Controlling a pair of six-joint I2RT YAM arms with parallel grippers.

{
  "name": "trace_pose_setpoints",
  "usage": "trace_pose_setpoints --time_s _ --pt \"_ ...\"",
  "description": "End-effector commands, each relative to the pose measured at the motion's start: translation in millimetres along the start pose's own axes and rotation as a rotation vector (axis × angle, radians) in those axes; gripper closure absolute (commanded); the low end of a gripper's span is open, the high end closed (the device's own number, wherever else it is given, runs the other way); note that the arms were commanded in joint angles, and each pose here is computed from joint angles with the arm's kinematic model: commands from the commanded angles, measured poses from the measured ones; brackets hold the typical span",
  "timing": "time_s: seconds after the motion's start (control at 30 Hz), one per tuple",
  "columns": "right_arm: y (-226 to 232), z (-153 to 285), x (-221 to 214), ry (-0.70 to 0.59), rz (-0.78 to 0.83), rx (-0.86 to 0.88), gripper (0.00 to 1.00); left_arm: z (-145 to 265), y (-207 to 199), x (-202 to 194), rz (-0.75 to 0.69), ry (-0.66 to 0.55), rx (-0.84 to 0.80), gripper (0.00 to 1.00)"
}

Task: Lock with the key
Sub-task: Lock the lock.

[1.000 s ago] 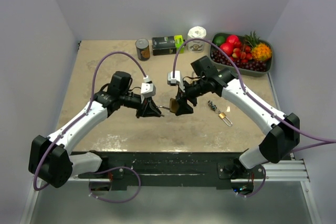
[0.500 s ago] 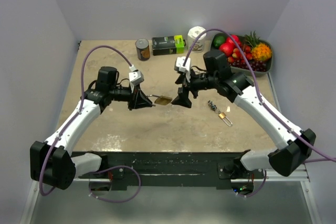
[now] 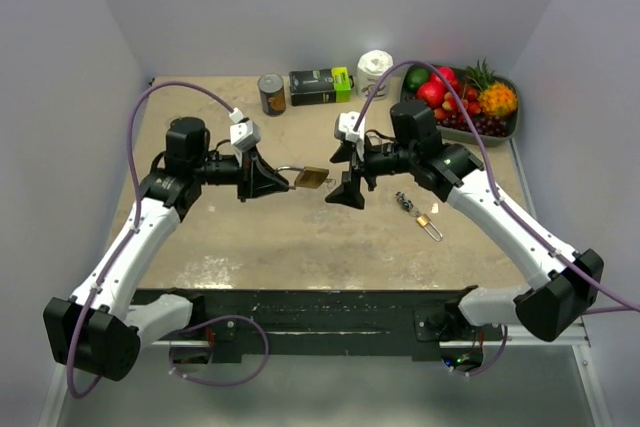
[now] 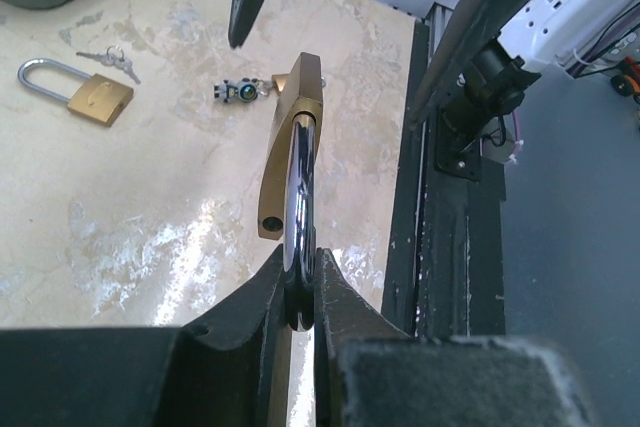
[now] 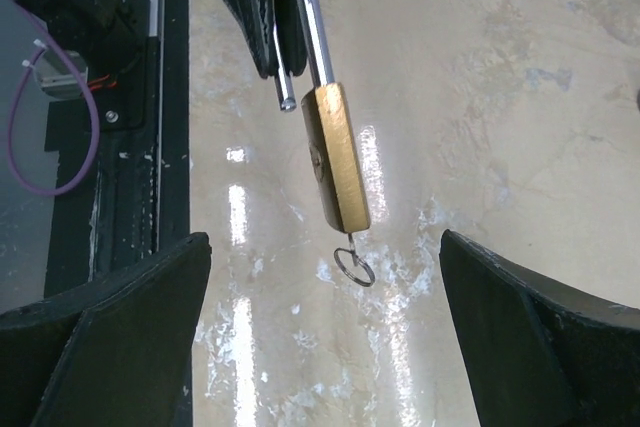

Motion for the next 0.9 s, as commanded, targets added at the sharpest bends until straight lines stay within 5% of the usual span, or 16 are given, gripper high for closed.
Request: trace_pose_setpoints --time_s 0.0,0.37,0.7,0.87 --pt "8 5 19 -0.106 0.090 0.031 0.01 11 -31 49 -0.166 -0.095 -0.083 1.00" --pt "7 -13 25 -0.189 0.067 0.117 0.09 14 -40 58 -0.157 -0.117 -0.096 1.00" --pt "5 -28 25 -0.196 0.027 0.181 0.35 15 -42 62 -0.154 -0.127 -0.094 1.00" --pt "5 -27 31 -0.217 0.019 0.183 0.56 14 -39 61 -0.156 -0.125 -0.082 1.00"
Point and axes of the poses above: each gripper's point midway between its finger pads, its own z axis back along the fingers, its own y axis along the line the jaws close on, x = y × z, the point moved 4 cm from there along z, back along the fingers, and after that the axes turned 6 degrees about z, right-handed, at the moved point
